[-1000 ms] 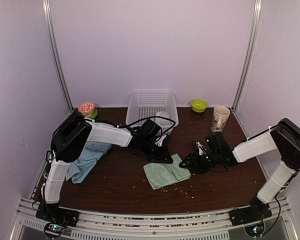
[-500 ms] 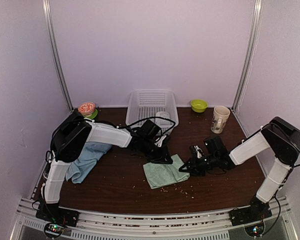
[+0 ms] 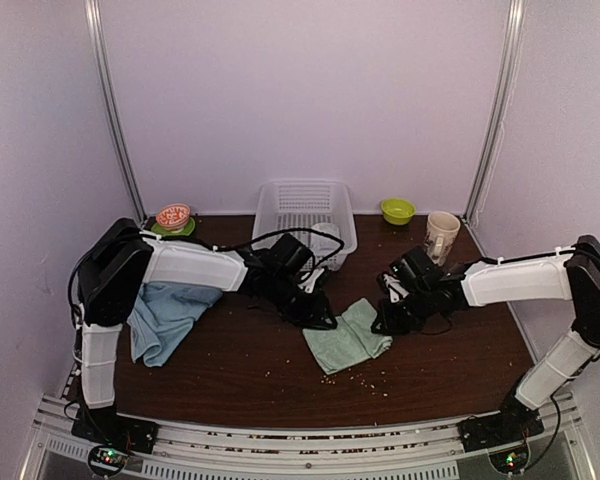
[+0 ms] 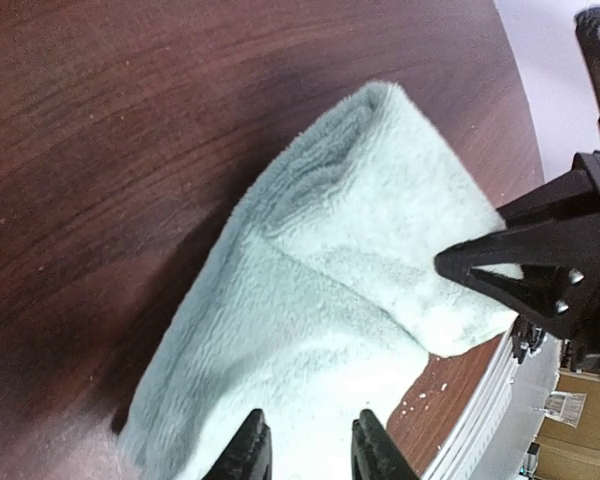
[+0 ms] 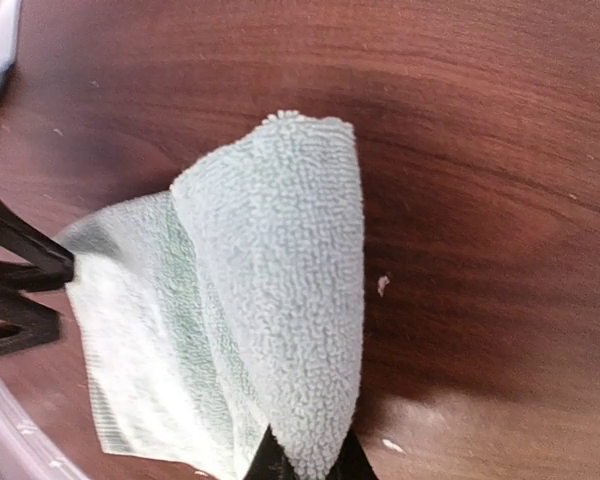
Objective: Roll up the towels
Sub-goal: Roll the towel at the center of the board.
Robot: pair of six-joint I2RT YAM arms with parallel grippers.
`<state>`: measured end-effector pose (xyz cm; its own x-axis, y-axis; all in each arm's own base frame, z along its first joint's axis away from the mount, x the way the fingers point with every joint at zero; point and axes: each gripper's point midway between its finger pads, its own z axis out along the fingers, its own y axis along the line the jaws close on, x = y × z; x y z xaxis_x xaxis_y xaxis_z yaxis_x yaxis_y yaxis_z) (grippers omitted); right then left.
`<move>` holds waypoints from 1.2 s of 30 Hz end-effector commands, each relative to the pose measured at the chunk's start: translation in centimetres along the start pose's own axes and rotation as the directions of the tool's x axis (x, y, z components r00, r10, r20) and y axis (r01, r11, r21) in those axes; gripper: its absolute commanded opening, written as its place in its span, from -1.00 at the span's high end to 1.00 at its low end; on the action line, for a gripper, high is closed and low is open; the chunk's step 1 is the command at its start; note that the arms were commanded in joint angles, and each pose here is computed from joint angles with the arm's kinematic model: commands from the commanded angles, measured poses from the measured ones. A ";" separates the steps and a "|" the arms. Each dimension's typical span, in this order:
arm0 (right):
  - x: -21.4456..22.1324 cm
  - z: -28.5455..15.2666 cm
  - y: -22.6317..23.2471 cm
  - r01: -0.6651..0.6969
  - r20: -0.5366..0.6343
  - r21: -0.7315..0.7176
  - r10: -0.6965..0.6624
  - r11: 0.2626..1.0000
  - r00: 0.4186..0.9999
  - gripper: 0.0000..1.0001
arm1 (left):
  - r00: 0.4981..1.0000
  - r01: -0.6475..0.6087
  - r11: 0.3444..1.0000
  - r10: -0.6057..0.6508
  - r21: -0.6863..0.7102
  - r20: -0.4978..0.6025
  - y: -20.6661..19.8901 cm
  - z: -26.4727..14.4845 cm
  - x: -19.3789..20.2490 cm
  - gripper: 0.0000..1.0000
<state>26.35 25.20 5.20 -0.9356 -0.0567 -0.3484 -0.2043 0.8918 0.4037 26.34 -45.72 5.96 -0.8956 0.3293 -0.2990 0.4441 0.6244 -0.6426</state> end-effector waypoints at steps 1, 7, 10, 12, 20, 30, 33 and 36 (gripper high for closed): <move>0.8 -1.5 -2.5 0.144 -0.019 0.306 -0.145 0.941 0.989 1.00 | 0.998 -0.030 1.000 0.030 -0.003 0.050 -0.5 -1.5 -0.4 0.44; 0.5 -1.9 -1.3 0.223 -0.017 0.456 -0.242 0.862 0.970 1.00 | 0.999 -0.004 1.000 0.005 -0.014 0.044 0.8 -0.4 0.4 0.46; 0.1 -2.3 -0.2 0.254 -0.013 0.511 -0.288 0.821 0.957 1.00 | 0.999 0.007 0.999 -0.006 -0.039 0.034 1.8 0.0 1.0 0.47; 0.1 -2.2 0.6 0.270 -0.014 0.519 -0.308 0.811 0.951 1.00 | 0.999 0.014 0.999 -0.013 -0.051 0.032 2.2 -0.1 1.4 0.49; 0.1 -2.2 1.2 0.277 -0.006 0.531 -0.323 0.801 0.946 1.00 | 0.999 0.028 0.997 -0.025 -0.074 0.045 2.6 -1.5 2.4 0.52; 0.6 -1.5 3.0 0.320 -0.009 0.522 -0.370 0.791 0.929 1.00 | 0.998 0.064 0.997 -0.063 -0.053 0.024 3.1 0.3 3.1 0.58; 0.7 -1.0 3.8 0.335 -0.010 0.516 -0.385 0.789 0.923 1.00 | 0.998 0.062 0.997 -0.061 -0.047 0.018 3.0 0.6 3.1 0.58; 1.0 -0.4 5.0 0.365 -0.014 0.505 -0.415 0.783 0.910 1.00 | 0.998 0.062 0.997 -0.061 -0.042 0.014 2.9 0.7 3.2 0.59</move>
<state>24.04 27.79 6.56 -0.8010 -0.4069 -0.4392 -0.3422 0.9131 -0.2218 24.80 -42.38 2.69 -0.9241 0.2788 -0.2613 0.3819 0.6964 -0.6076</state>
